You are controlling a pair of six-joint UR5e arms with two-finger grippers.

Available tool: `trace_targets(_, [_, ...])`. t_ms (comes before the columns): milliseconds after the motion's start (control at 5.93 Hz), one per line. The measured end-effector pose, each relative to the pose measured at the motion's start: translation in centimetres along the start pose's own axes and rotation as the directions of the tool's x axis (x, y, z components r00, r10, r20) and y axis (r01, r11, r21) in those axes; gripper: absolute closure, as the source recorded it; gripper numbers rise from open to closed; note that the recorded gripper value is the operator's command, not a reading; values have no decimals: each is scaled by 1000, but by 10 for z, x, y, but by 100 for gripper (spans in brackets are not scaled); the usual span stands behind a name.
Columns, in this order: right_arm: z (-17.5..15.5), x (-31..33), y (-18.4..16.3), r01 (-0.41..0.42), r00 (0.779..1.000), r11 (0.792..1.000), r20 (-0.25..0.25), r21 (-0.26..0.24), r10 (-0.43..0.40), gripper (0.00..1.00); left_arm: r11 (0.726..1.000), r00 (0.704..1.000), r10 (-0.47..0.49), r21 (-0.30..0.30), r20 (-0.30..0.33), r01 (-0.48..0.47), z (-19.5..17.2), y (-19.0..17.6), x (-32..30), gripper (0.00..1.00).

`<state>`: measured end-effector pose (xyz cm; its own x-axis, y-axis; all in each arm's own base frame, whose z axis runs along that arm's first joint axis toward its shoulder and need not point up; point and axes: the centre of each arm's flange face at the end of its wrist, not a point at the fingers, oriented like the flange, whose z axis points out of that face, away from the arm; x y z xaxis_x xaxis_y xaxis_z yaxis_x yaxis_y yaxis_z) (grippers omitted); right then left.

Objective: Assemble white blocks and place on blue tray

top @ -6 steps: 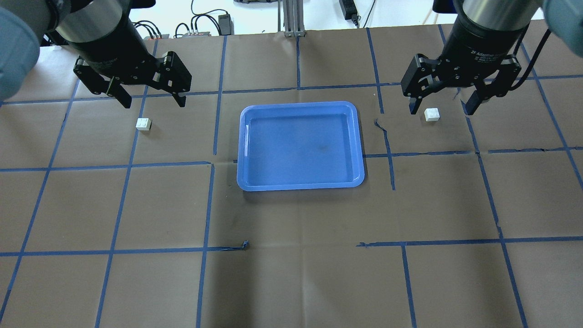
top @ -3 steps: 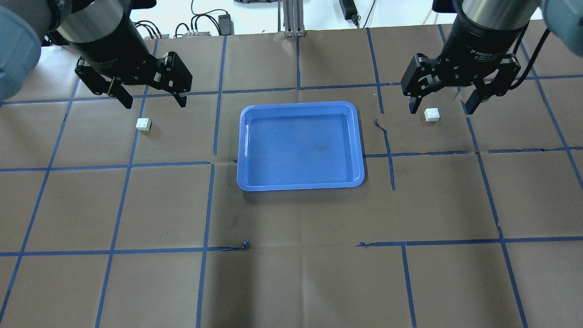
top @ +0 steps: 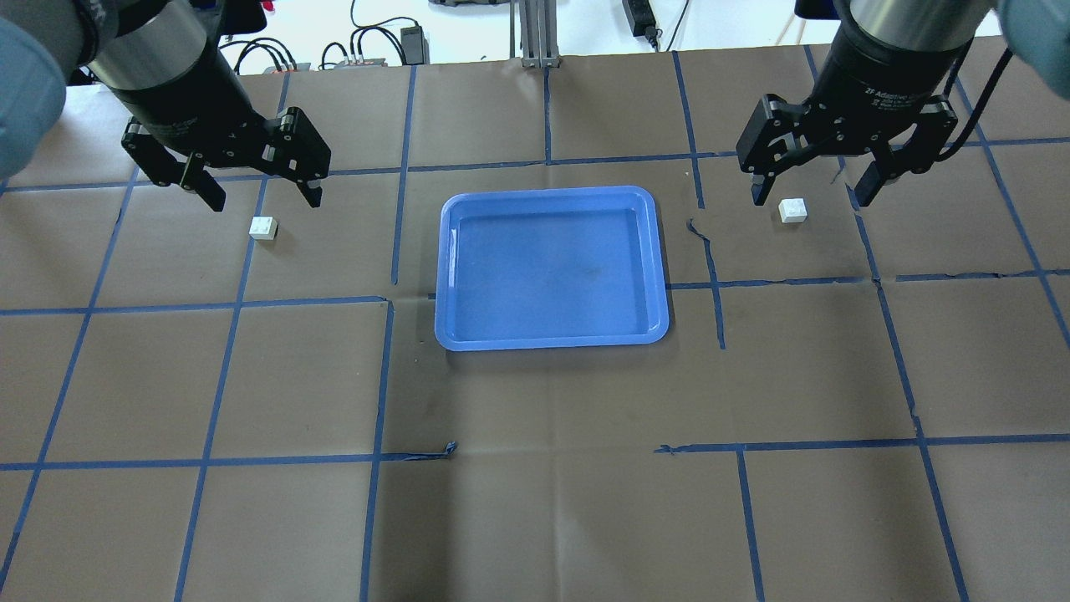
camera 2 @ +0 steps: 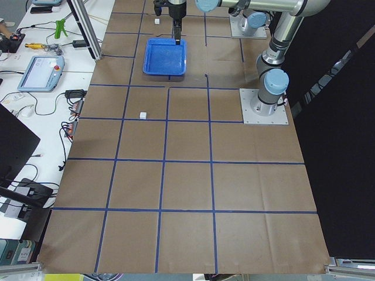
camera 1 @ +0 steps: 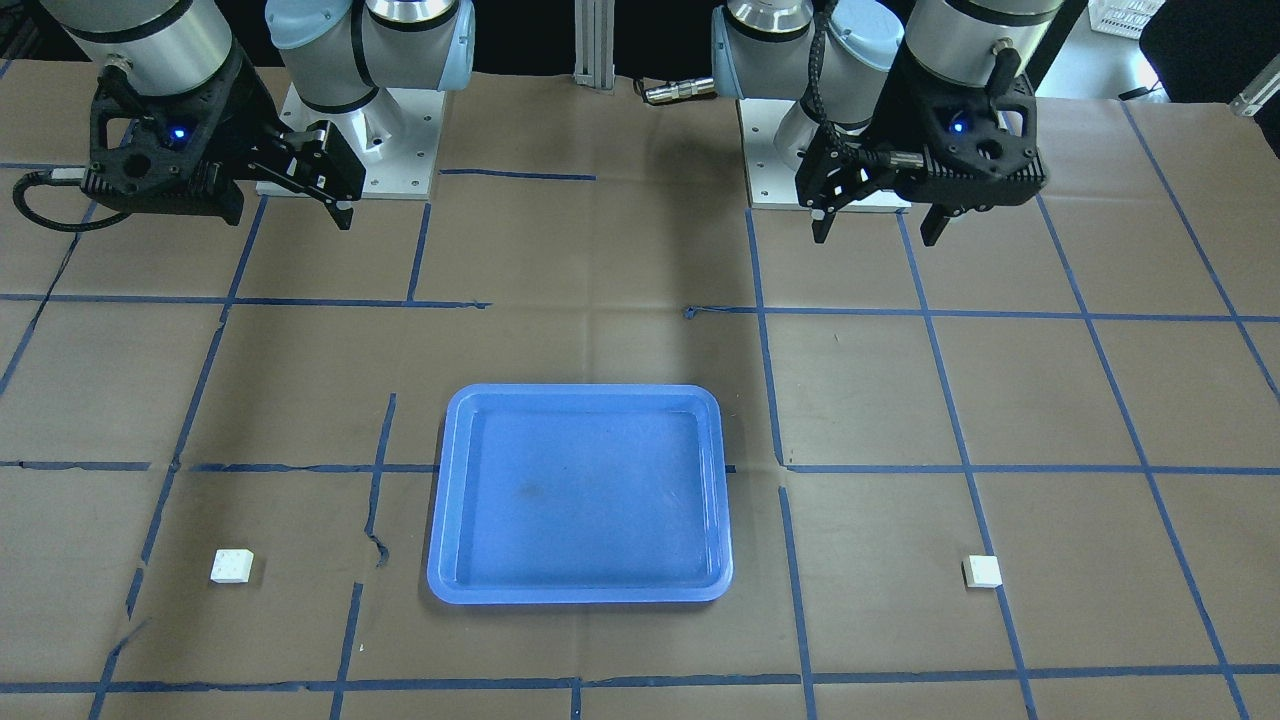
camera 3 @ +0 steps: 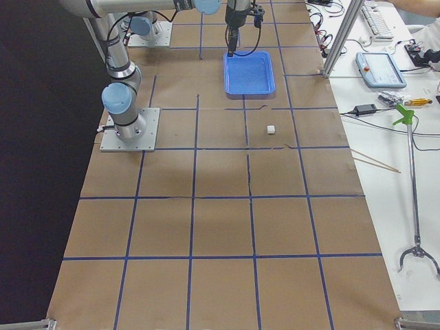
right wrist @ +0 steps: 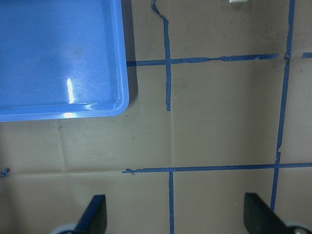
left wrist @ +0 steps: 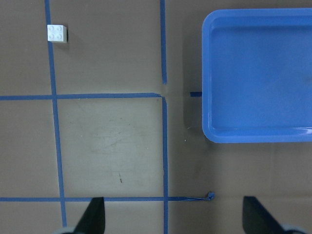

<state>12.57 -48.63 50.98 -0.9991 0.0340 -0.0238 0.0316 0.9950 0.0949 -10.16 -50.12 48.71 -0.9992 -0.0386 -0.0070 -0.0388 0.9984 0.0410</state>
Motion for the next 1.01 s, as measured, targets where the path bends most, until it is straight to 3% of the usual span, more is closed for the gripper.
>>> trace_targets(169, [-3,1,-2,80,997,997,-3,20,-80,0,998,999,-52,-26,-7,52,30,-23,-46,0])
trace_targets(337, [-4,2,-5,257,966,966,-13,40,-257,0,994,994,-108,-13,-11,108,56,-56,-107,0])
trace_targets(506, [-1,4,-8,459,888,888,-29,41,-458,0,988,988,-157,-8,-12,156,85,-84,-160,0])
trace_targets(674, [0,5,-11,649,761,760,-44,36,-648,0,985,985,-173,3,-12,173,114,-107,-185,0])
trace_targets(843, [2,9,-16,805,593,592,-54,30,-803,0,986,987,-160,46,-7,160,141,-129,-196,0])
trace_targets(1011, [7,21,-28,923,385,384,-56,21,-921,0,990,994,-106,89,0,105,168,-146,-201,1])
